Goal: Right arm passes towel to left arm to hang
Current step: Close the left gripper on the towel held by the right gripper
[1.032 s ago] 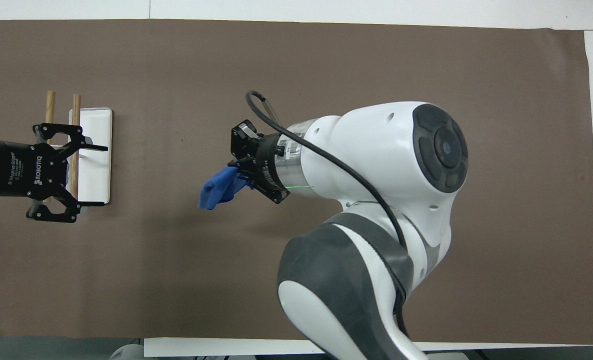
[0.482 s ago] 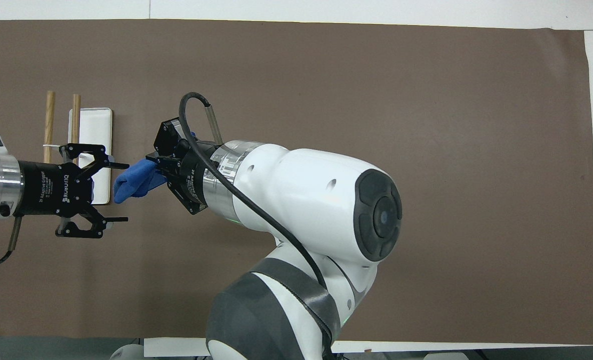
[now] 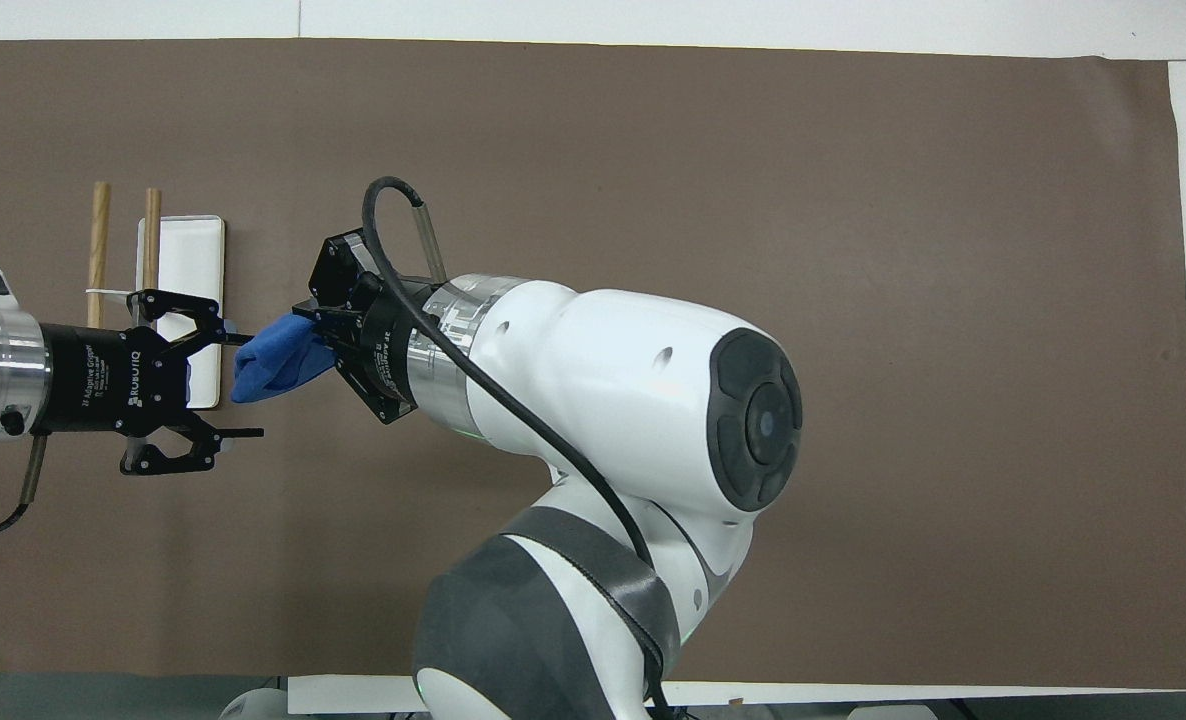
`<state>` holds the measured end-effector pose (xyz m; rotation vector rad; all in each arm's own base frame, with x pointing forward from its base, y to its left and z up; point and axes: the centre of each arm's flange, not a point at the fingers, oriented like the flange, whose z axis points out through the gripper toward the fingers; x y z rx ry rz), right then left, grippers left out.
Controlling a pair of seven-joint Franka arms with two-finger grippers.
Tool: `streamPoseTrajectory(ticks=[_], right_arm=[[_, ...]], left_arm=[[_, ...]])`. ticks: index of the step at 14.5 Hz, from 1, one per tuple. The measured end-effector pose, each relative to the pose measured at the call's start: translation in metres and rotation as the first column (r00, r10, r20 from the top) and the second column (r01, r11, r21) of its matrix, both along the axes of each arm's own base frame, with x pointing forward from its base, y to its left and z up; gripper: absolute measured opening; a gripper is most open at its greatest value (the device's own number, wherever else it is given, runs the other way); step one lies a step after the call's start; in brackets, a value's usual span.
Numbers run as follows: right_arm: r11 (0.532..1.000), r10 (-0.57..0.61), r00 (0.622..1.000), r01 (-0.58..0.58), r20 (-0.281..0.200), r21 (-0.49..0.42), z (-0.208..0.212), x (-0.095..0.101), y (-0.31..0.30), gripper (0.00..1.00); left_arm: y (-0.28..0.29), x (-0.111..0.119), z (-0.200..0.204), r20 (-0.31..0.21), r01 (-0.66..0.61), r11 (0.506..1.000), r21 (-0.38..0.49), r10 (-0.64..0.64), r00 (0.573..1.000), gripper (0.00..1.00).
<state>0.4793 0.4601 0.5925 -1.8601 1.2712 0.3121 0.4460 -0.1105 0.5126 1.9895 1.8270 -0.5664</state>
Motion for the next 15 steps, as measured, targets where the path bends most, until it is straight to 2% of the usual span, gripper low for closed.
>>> streamPoseTrajectory(ticks=[1, 2, 3, 4, 5, 10, 15], right_arm=[[1.000, 0.000, 1.000, 0.000, 0.000, 0.000, 0.000, 0.000, 0.000, 0.04], [1.000, 0.000, 1.000, 0.000, 0.000, 0.000, 0.000, 0.000, 0.000, 0.04], [1.000, 0.000, 1.000, 0.000, 0.000, 0.000, 0.000, 0.000, 0.000, 0.04], [1.000, 0.000, 1.000, 0.000, 0.000, 0.000, 0.000, 0.000, 0.000, 0.04], [1.000, 0.000, 1.000, 0.000, 0.000, 0.000, 0.000, 0.000, 0.000, 0.04], [1.000, 0.000, 1.000, 0.000, 0.000, 0.001, 0.000, 0.000, 0.000, 0.04], [1.000, 0.000, 1.000, 0.000, 0.001, 0.002, 0.001, 0.000, 0.000, 0.04]], left_arm=[[-0.001, 0.000, 0.000, -0.001, 0.000, 1.000, 0.001, 0.000, 1.000, 0.83], [-0.002, 0.000, 0.000, -0.005, -0.004, 1.000, 0.002, 0.004, 1.000, 0.78], [-0.003, -0.001, 0.000, -0.006, -0.004, 1.000, 0.003, 0.005, 1.000, 0.68], [-0.004, -0.001, 0.000, -0.007, -0.004, 1.000, 0.004, 0.004, 1.000, 0.68], [-0.006, -0.001, 0.000, -0.008, -0.003, 1.000, 0.005, 0.003, 1.000, 0.62], [-0.011, -0.001, 0.000, 0.001, 0.001, 1.000, 0.009, -0.001, 1.000, 0.03], [-0.006, 0.003, 0.003, 0.037, -0.015, 1.000, 0.010, 0.015, 0.999, 0.02]])
